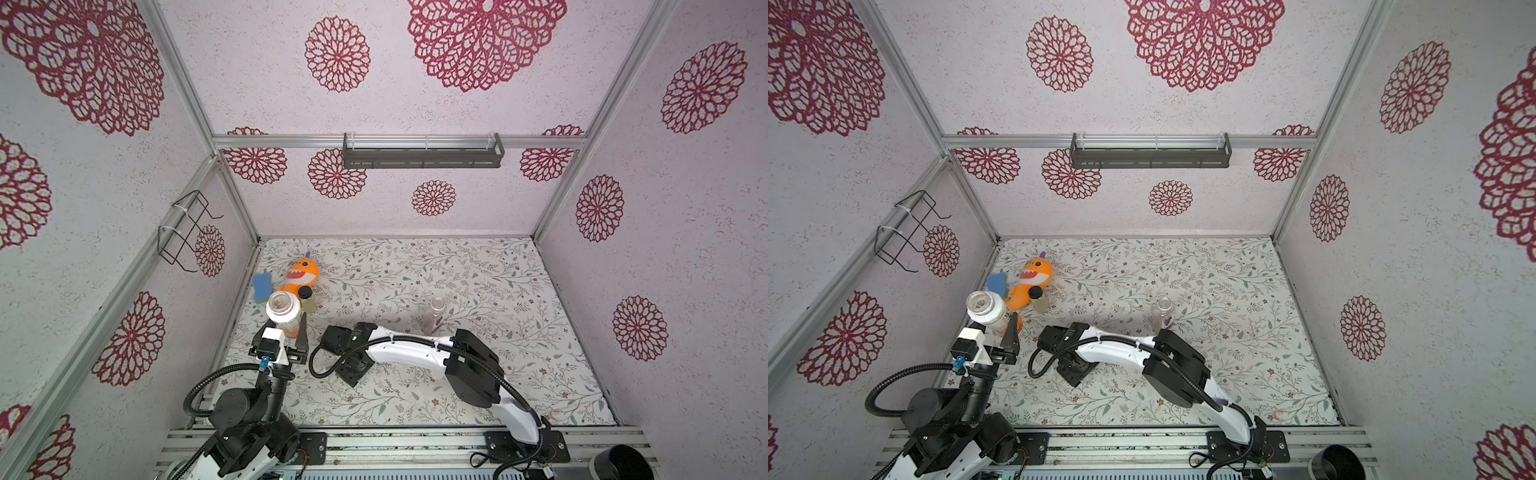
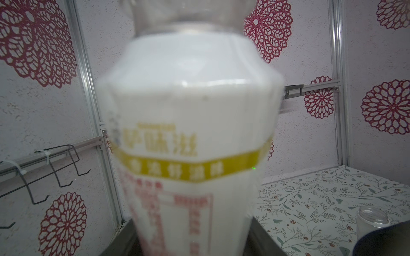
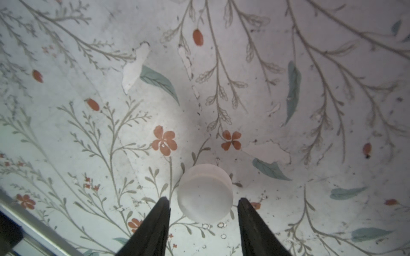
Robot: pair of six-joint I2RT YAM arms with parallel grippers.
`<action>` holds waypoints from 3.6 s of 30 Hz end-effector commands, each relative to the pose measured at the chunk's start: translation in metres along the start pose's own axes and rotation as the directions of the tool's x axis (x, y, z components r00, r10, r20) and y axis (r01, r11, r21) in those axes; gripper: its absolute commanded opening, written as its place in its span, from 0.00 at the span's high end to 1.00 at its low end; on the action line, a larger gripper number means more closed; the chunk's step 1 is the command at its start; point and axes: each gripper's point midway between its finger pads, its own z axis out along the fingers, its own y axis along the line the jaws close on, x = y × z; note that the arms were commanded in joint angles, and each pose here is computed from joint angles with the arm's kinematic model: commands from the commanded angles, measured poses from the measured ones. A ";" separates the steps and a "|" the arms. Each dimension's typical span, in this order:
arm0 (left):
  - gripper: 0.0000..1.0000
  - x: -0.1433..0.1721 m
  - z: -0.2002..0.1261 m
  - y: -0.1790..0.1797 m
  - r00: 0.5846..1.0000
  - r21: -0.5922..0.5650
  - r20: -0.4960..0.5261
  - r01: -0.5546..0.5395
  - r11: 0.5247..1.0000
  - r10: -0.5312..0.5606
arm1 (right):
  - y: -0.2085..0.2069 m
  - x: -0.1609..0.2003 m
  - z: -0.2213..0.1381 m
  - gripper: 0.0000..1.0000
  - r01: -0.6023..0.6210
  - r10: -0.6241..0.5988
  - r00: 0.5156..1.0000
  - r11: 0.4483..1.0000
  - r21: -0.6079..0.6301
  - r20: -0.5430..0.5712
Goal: Screw on the bottle caps
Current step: Pick up the bottle cap from the bottom-center of the table.
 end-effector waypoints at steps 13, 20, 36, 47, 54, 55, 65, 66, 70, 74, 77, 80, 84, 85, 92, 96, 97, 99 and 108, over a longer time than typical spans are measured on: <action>0.41 -0.006 -0.002 0.003 0.999 -0.008 0.034 0.006 1.000 -0.006 | 0.001 0.004 0.004 0.49 0.026 -0.025 0.999 0.999 0.029 -0.032; 0.41 -0.006 -0.003 0.003 0.999 -0.007 0.036 0.005 1.000 -0.005 | 0.000 0.003 0.004 0.50 0.025 -0.024 0.999 0.999 0.033 -0.030; 0.41 -0.006 -0.003 0.003 0.999 -0.005 0.040 0.006 1.000 -0.006 | -0.001 -0.001 0.005 0.52 0.030 -0.028 0.999 0.998 0.056 -0.031; 0.41 -0.007 -0.004 0.004 0.999 -0.003 0.045 0.008 1.000 -0.007 | -0.001 0.001 0.004 0.49 0.032 -0.030 0.999 0.998 0.059 -0.036; 0.41 -0.007 -0.004 0.003 0.999 0.001 0.044 0.009 1.000 -0.009 | 0.000 0.003 0.006 0.52 0.034 -0.031 0.999 0.998 0.058 -0.041; 0.41 -0.007 -0.004 0.002 0.999 0.002 0.044 0.008 1.000 -0.008 | 0.000 0.003 0.007 0.53 0.032 -0.029 0.999 0.998 0.058 -0.042; 0.41 -0.006 -0.003 0.001 0.999 0.006 0.041 0.005 1.000 -0.005 | -0.001 0.003 0.000 0.55 0.031 -0.029 0.999 0.998 0.060 -0.029; 0.41 -0.005 -0.003 0.001 0.999 0.008 0.041 0.004 1.000 -0.004 | -0.002 0.004 -0.002 0.55 0.031 -0.029 0.999 0.998 0.061 -0.024; 0.41 -0.005 -0.003 0.000 0.999 0.014 0.040 0.004 1.000 -0.005 | -0.004 0.005 -0.018 0.55 0.028 -0.029 1.000 0.998 0.064 0.009; 0.41 -0.003 -0.002 -0.005 0.999 0.032 0.038 0.004 0.999 -0.006 | -0.010 0.006 -0.040 0.55 0.022 -0.026 0.998 0.997 0.075 0.053; 0.41 -0.003 -0.002 -0.009 0.999 0.052 0.036 0.004 0.999 -0.006 | -0.018 0.009 -0.058 0.55 0.010 -0.017 0.996 0.996 0.088 0.086; 0.40 -0.001 -0.001 -0.016 0.999 0.093 0.031 0.008 0.996 -0.011 | -0.028 0.015 -0.078 0.55 -0.008 -0.004 0.993 0.994 0.105 0.115; 0.40 0.002 0.000 -0.032 1.000 0.172 0.018 0.012 0.985 -0.016 | -0.044 0.025 -0.113 0.55 -0.035 0.013 0.985 0.991 0.126 0.169; 0.39 0.003 0.001 -0.036 1.000 0.193 0.015 0.014 0.981 -0.017 | -0.047 0.028 -0.124 0.55 -0.039 0.014 0.982 0.991 0.129 0.186; 0.39 0.013 0.005 -0.071 0.999 0.347 -0.033 0.033 0.937 -0.023 | -0.064 0.047 -0.197 0.54 -0.064 0.019 0.953 0.988 0.139 0.303; 0.39 0.020 0.004 -0.094 0.997 0.448 -0.073 0.053 0.892 -0.022 | -0.071 0.059 -0.229 0.53 -0.065 0.012 0.936 0.988 0.139 0.352; 0.39 0.022 0.004 -0.100 0.996 0.476 -0.085 0.059 0.877 -0.020 | -0.072 0.063 -0.237 0.53 -0.061 0.006 0.933 0.988 0.139 0.361; 0.39 0.027 0.001 -0.113 0.994 0.529 -0.108 0.070 0.846 -0.015 | -0.076 0.069 -0.252 0.52 -0.061 0.000 0.921 0.988 0.144 0.390; 0.40 0.049 -0.015 -0.165 0.979 0.712 -0.201 0.114 0.693 0.046 | -0.063 0.082 -0.298 0.47 0.011 -0.027 0.867 0.999 0.036 0.498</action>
